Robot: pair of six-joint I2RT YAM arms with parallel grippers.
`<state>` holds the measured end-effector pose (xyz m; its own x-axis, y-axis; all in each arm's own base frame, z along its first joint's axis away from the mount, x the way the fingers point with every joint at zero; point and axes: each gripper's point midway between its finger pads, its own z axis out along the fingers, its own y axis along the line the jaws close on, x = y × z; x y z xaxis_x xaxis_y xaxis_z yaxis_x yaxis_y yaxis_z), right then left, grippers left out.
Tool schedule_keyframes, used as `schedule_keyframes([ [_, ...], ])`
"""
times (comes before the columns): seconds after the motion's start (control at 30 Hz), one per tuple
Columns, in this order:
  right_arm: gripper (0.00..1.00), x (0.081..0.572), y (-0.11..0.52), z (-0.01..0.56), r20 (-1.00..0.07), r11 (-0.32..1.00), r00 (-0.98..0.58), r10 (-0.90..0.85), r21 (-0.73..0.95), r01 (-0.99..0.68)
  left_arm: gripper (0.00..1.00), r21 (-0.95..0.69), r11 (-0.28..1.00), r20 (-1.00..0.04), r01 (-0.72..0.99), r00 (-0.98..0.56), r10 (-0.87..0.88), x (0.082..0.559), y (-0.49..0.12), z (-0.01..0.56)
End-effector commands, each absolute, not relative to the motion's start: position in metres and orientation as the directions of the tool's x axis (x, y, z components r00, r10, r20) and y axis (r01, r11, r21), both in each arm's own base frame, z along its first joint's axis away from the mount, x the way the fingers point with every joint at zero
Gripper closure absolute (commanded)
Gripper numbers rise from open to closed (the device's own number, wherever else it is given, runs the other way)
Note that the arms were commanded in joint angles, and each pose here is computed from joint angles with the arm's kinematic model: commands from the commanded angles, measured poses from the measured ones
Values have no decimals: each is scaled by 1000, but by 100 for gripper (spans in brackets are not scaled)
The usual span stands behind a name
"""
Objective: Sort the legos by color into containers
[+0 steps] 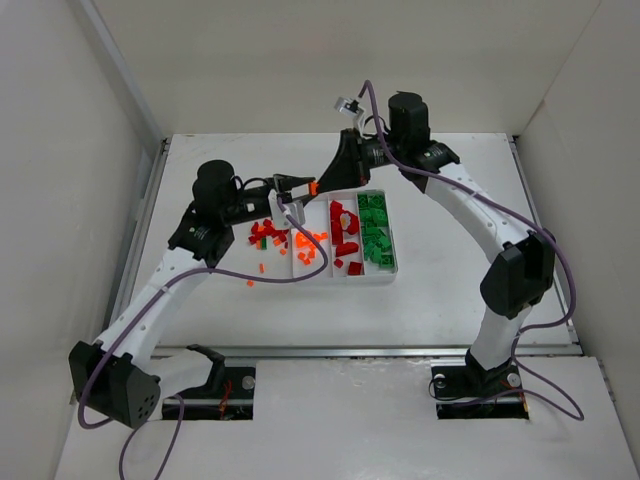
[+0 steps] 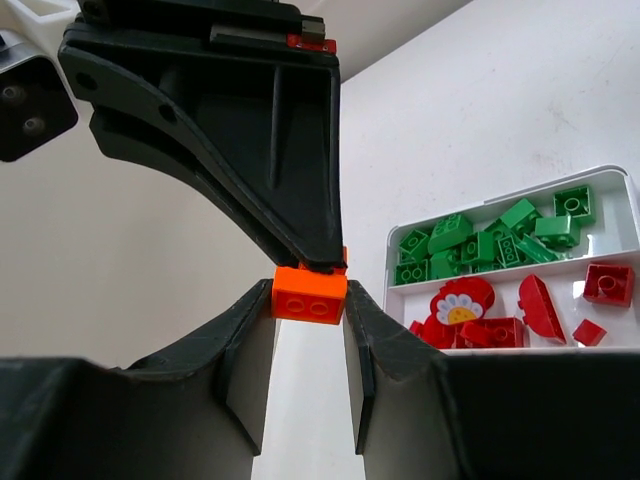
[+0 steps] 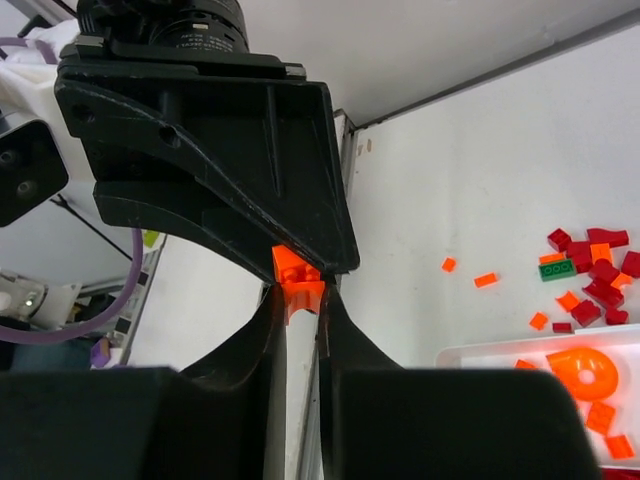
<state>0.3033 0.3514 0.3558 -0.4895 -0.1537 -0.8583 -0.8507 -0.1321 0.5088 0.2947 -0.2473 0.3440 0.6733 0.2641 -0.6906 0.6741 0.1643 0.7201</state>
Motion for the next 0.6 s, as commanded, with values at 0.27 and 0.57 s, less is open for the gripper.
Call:
schedule_keyframes([
  [0.27,100,332,320,352,-876,-18,-475,-87,478,-878,100,760,183,-646,624,694,317,282,-231,362],
  [0.57,100,394,340,229,-785,543,-590,-191,416,-730,100,604,370,-786,706,452,422,297,-199,312],
])
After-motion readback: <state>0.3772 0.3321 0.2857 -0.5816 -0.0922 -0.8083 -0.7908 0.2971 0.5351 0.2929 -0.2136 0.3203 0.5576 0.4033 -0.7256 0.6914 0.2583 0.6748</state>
